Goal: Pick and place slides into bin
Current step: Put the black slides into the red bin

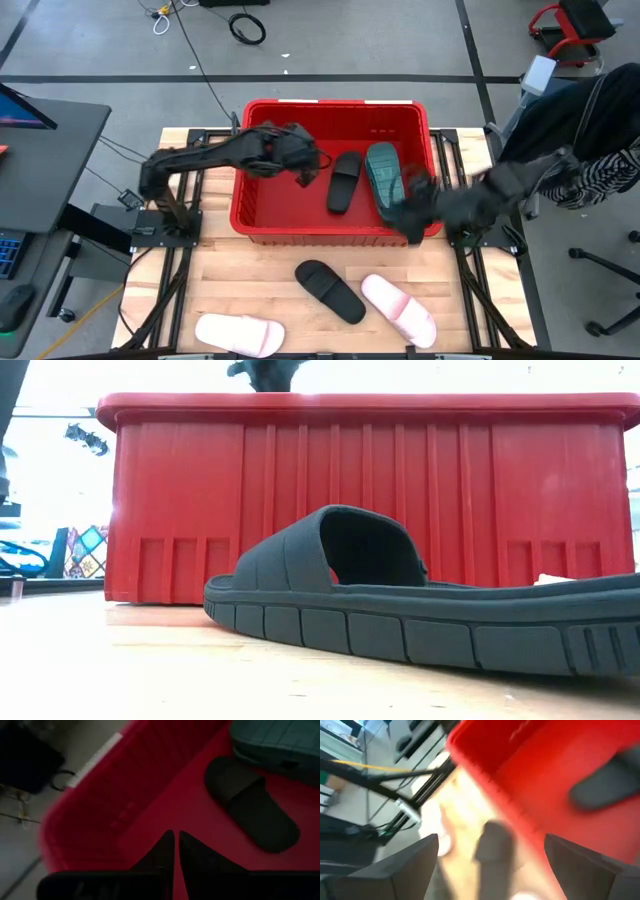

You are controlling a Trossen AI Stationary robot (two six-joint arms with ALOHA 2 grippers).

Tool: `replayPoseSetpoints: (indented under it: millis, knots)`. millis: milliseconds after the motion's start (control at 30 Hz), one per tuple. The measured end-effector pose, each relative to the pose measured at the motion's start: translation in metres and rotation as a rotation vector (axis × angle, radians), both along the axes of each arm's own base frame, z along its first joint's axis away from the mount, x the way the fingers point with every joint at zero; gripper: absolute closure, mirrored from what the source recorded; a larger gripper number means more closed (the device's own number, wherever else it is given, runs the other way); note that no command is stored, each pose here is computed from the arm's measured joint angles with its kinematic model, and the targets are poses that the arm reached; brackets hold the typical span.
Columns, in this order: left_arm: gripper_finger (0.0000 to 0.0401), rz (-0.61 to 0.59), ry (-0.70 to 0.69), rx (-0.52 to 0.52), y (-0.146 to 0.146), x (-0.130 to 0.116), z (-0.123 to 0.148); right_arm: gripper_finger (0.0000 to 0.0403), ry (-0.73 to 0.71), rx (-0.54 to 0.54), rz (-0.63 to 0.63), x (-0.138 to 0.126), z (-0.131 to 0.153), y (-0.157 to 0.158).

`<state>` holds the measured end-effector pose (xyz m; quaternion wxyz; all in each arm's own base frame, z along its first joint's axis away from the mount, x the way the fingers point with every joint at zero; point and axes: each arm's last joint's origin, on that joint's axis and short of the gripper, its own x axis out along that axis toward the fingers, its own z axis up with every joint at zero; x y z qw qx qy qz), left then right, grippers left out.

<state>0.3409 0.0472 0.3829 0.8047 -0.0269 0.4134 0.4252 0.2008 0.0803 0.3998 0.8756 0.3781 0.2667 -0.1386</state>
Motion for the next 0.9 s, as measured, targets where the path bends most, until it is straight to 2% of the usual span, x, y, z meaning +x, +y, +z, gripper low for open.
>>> replayPoseSetpoints:
  millis: [233,333,467,600,733,900]
  knots:
    - [0.0358,-0.072,-0.031,0.026,-0.023,-0.029,0.027,0.0034,0.022,0.265,-0.044,0.036,-0.038,0.084]
    - [0.0356,-0.1,-0.058,0.042,-0.034,-0.038,0.036,0.0034,0.031,0.33,-0.034,0.046,-0.055,0.115]
    - [0.0354,-0.133,-0.093,0.093,-0.051,-0.051,0.047,0.0035,0.103,0.293,0.045,0.055,-0.074,0.15]
    - [0.0338,-0.176,-0.121,0.109,-0.065,-0.066,0.057,0.0046,0.158,0.248,0.126,0.068,-0.078,0.173]
    - [0.0306,-0.174,-0.149,0.09,-0.071,-0.079,0.063,0.0072,0.259,0.179,0.198,0.085,-0.073,0.185]
    - [0.0253,-0.161,-0.154,0.054,-0.078,-0.097,0.066,0.0093,0.382,0.007,0.272,0.093,-0.084,0.201]
